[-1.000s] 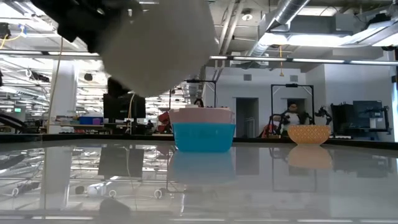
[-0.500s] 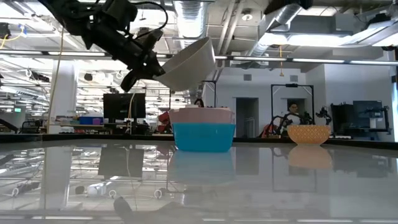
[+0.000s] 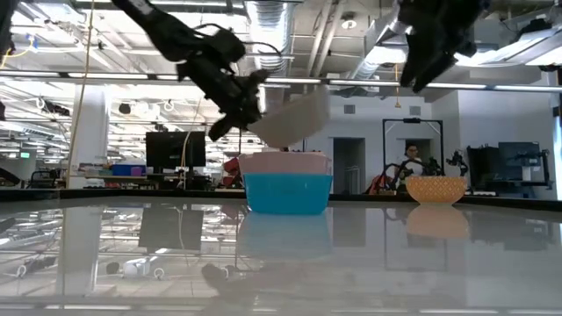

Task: Nest bowls inside each other
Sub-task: Stack the beige bowl on top of the pink bowl

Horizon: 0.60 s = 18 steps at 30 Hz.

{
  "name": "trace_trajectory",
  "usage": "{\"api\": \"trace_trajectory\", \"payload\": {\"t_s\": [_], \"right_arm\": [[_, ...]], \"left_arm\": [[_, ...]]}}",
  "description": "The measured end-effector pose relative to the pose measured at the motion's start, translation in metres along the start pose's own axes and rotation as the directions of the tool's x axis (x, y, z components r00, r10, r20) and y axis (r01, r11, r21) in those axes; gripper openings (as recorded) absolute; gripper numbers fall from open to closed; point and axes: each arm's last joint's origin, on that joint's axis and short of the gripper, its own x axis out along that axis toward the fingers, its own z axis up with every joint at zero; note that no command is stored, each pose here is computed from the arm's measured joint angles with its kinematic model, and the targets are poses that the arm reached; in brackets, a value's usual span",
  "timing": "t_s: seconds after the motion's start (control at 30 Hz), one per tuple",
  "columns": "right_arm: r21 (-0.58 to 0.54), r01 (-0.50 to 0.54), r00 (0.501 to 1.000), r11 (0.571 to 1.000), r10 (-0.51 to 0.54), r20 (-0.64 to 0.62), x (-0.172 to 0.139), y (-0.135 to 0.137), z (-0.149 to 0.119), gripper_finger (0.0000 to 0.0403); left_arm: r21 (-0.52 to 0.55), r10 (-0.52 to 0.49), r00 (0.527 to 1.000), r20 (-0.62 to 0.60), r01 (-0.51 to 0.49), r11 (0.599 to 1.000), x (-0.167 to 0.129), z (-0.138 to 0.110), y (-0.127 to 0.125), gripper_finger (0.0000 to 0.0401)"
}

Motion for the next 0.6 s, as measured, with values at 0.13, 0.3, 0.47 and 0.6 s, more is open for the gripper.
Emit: {"api": "trace_trajectory", "payload": {"t_s": [0.13,0.3,0.47,0.6], "right_arm": [[-0.027,0.065,0.997,0.998,-0.066,-0.042,0.008,-0.013,0.003,0.0204],[-0.059,0.127,0.988,0.99,-0.131,-0.077,0.017,-0.029,0.009,0.0204],[-0.076,0.16,0.974,0.984,-0.17,-0.148,0.041,-0.047,0.007,0.0204],[-0.052,0.106,0.966,0.993,-0.115,-0.231,0.068,-0.06,-0.007,0.0204]], "left_arm": [[0.042,0.081,0.993,-0.085,-0.078,0.996,0.01,0.012,0.003,0.0],[0.122,0.23,0.97,-0.075,-0.22,0.968,0.007,0.024,0.009,0.0],[0.118,0.247,0.968,-0.042,-0.241,0.963,0.002,0.033,0.011,0.0],[0.131,0.267,0.962,-0.062,-0.257,0.957,0.001,0.031,0.013,0.0]]}}
